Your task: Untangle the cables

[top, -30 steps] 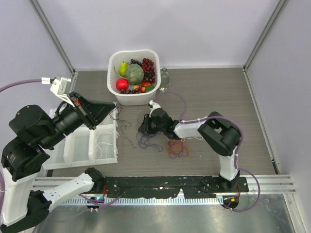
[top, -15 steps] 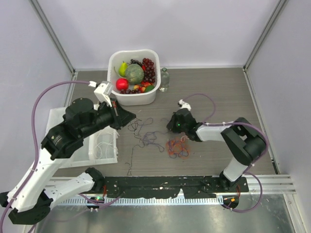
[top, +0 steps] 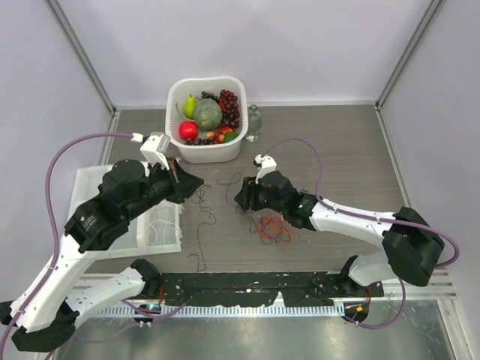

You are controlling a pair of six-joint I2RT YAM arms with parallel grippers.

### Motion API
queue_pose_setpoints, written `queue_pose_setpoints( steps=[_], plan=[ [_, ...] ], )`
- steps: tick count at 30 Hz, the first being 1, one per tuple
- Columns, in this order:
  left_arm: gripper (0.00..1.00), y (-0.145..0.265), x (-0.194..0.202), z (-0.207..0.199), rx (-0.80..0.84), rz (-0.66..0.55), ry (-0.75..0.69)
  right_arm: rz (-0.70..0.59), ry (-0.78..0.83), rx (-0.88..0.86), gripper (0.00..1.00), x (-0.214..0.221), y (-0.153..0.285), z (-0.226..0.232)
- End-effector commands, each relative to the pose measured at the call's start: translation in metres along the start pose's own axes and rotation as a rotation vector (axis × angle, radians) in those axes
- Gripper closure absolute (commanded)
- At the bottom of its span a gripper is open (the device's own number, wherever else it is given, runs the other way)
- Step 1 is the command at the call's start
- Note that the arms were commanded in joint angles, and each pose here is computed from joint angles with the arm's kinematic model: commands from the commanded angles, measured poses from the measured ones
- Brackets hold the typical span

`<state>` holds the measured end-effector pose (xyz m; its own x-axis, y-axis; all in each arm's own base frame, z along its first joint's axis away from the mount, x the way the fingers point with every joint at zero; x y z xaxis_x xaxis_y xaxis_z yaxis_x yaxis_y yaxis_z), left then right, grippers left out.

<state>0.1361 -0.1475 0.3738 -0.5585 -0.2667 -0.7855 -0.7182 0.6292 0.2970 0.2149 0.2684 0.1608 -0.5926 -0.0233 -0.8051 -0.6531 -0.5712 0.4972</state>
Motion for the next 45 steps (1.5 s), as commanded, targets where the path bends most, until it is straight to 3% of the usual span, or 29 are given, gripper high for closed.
queue_pose_setpoints(
  steps=[1, 3, 10, 16, 20, 25, 32, 37, 43, 45],
  plan=[
    [1.00, 0.001, 0.000, 0.014, -0.093, -0.090, 0.058, 0.025, -0.123, -0.207, 0.61, 0.008, -0.017, 0.025],
    [1.00, -0.002, 0.007, 0.020, -0.111, -0.095, 0.088, 0.082, -0.153, -0.219, 0.70, 0.025, -0.033, 0.026],
    [1.00, -0.033, 0.044, 0.040, -0.165, 0.023, 0.120, 0.135, -0.186, -0.215, 0.75, 0.047, -0.062, 0.014],
    [1.00, -0.070, 0.087, 0.062, -0.191, 0.137, 0.138, 0.175, -0.248, 0.007, 0.75, 0.062, -0.065, -0.049],
    [1.00, -0.089, 0.082, 0.059, -0.177, 0.137, 0.112, 0.148, -0.263, 0.218, 0.75, 0.052, -0.051, -0.103],
    [1.00, -0.110, 0.050, 0.045, -0.176, 0.088, 0.010, 0.139, -0.176, 0.400, 0.75, 0.044, -0.028, -0.134],
    [1.00, -0.115, 0.044, 0.043, -0.177, 0.100, -0.040, 0.066, -0.116, 0.341, 0.74, 0.033, -0.008, -0.129],
    [1.00, -0.099, 0.077, 0.052, -0.167, 0.103, -0.036, 0.062, -0.125, 0.301, 0.74, 0.035, -0.005, -0.127],
    [0.99, -0.086, 0.161, 0.087, -0.258, 0.282, 0.102, 0.056, -0.128, 0.267, 0.74, 0.033, -0.005, -0.124],
    [0.95, -0.080, 0.177, 0.093, -0.302, 0.322, 0.098, 0.054, -0.133, 0.260, 0.74, 0.033, -0.004, -0.123]
  ],
)
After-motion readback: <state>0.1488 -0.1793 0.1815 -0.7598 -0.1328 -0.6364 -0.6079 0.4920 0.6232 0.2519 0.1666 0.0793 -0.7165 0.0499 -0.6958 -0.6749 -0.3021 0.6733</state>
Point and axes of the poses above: each gripper's point midway between its finger pads, its own y axis back along the fingers, its own z axis along the line the jaws close on, x = y × z, the point moved 7 cm from there along y, back along the fingers, and after that the axes turned 4 degrees about y, right-handed, at the moved point
